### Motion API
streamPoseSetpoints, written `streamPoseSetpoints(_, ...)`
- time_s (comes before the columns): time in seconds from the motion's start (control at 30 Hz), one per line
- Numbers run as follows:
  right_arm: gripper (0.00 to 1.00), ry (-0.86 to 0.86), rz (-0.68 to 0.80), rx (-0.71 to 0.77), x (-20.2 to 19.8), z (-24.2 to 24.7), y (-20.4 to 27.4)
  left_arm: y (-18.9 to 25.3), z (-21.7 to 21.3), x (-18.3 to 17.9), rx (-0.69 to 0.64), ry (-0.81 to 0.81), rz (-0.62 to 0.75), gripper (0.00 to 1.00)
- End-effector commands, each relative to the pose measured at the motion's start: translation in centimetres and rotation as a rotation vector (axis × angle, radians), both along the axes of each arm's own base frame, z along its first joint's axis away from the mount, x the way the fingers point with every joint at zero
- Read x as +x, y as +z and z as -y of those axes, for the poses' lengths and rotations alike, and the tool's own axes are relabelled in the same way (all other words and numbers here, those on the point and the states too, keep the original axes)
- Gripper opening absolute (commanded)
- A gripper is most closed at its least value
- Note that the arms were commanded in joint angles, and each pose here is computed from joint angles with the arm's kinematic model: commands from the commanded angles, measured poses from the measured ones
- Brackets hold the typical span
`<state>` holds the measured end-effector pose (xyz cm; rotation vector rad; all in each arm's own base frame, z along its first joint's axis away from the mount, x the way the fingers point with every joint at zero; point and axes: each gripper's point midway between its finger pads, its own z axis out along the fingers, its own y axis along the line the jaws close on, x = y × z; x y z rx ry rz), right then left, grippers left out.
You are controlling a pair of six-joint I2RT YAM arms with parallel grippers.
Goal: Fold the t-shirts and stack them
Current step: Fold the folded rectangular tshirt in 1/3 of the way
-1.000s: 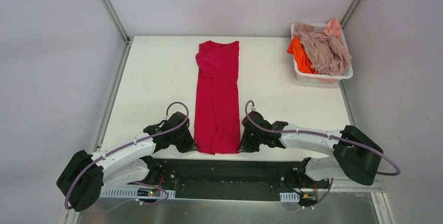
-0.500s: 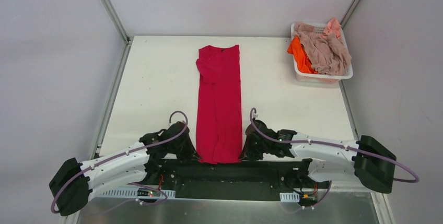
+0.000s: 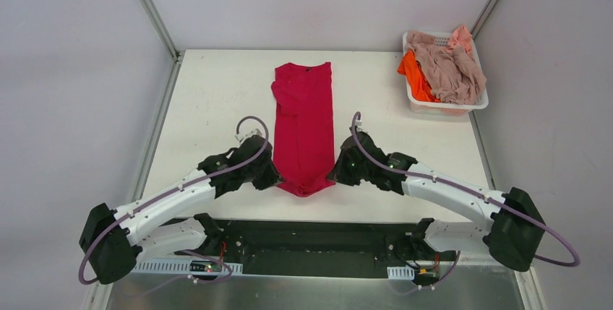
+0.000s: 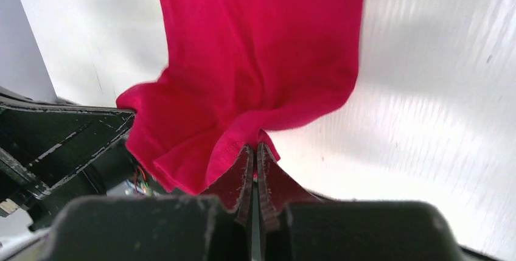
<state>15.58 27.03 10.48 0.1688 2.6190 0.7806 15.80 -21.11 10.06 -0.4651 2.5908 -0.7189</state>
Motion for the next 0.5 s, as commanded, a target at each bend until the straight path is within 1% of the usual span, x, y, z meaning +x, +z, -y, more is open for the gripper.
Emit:
streamPoseSetpoints(0.0,0.00,-0.030,0.125,0.005,5.0,-0.4,2.6,0.8,-1.6,4.4,0.133,0.070,0.066,0.00)
streamPoseSetpoints(0.17,0.00,-0.057,0.164,0.007,9.9,-0.9,3.7,1.6,-1.9,8.8,0.186,0.092,0.068,0.00)
streamPoseSetpoints(0.27,0.00,-0.103,0.175,0.044,13.4,-1.5,4.2,2.3,-2.1,11.4,0.226,0.103,0.096,0.00)
streamPoseSetpoints(0.33,0.00,-0.087,0.163,0.076,14.8,-2.3,4.3,2.5,-2.2,12.9,0.250,0.107,0.105,0.00)
streamPoseSetpoints(0.47,0.00,-0.103,0.147,0.046,17.3,-2.1,3.1,2.2,-2.7,15.6,0.282,0.117,0.096,0.00)
